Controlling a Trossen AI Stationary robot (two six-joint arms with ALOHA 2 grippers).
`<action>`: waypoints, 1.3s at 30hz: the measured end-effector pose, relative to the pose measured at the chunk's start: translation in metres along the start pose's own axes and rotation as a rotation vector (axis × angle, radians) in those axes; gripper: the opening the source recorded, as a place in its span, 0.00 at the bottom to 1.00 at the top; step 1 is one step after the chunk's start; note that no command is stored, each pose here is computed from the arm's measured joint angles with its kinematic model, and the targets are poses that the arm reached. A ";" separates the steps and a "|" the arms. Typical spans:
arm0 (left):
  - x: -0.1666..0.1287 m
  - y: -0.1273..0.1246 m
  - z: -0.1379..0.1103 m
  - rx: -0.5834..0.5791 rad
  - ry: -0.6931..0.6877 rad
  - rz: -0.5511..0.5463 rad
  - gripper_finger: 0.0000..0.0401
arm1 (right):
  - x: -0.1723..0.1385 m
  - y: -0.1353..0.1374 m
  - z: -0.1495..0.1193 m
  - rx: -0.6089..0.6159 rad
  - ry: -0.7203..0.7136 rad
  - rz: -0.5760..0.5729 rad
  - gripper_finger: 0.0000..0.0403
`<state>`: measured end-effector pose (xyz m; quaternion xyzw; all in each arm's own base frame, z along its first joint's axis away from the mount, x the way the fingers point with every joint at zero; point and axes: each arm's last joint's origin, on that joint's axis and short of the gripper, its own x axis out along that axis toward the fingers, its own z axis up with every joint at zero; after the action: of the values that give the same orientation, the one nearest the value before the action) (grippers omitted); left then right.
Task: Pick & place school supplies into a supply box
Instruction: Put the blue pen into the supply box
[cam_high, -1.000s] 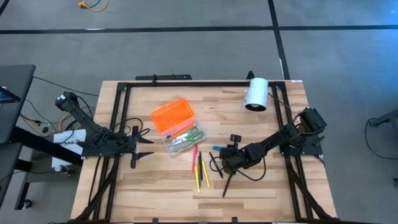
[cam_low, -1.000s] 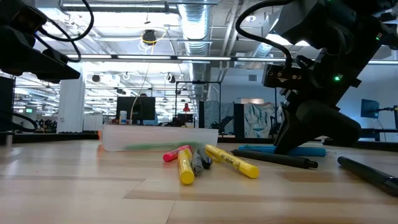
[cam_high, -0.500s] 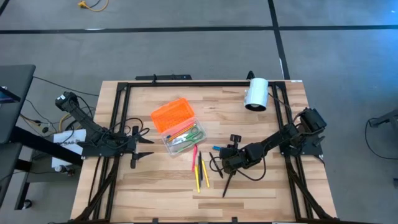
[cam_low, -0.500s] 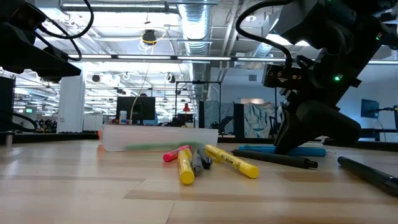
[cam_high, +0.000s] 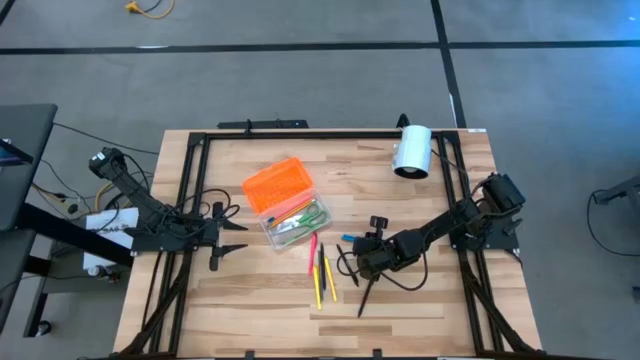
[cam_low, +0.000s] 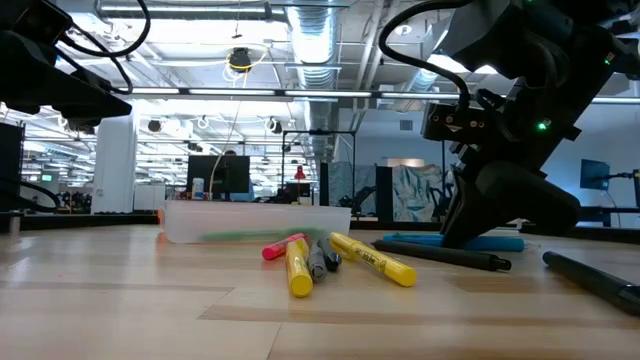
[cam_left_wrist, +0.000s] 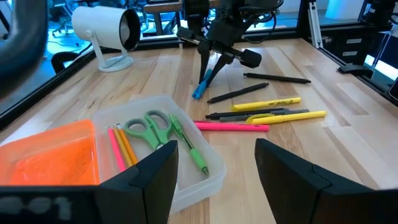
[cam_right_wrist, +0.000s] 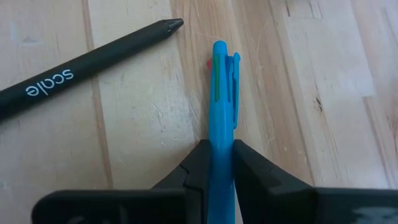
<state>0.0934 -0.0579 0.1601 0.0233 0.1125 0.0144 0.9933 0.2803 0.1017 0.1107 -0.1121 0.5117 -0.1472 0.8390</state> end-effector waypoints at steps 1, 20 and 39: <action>0.000 0.000 0.000 0.000 0.000 0.000 0.51 | 0.000 0.000 0.000 0.000 0.000 0.000 0.10; 0.000 0.000 0.000 0.001 0.001 -0.002 0.51 | -0.014 0.000 0.034 -0.085 -0.071 0.001 0.10; 0.000 0.000 0.000 -0.001 -0.001 0.001 0.51 | -0.025 -0.054 0.122 -0.277 -0.307 -0.061 0.10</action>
<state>0.0935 -0.0579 0.1602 0.0230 0.1120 0.0148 0.9933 0.3711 0.0649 0.2041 -0.2628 0.3895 -0.0821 0.8789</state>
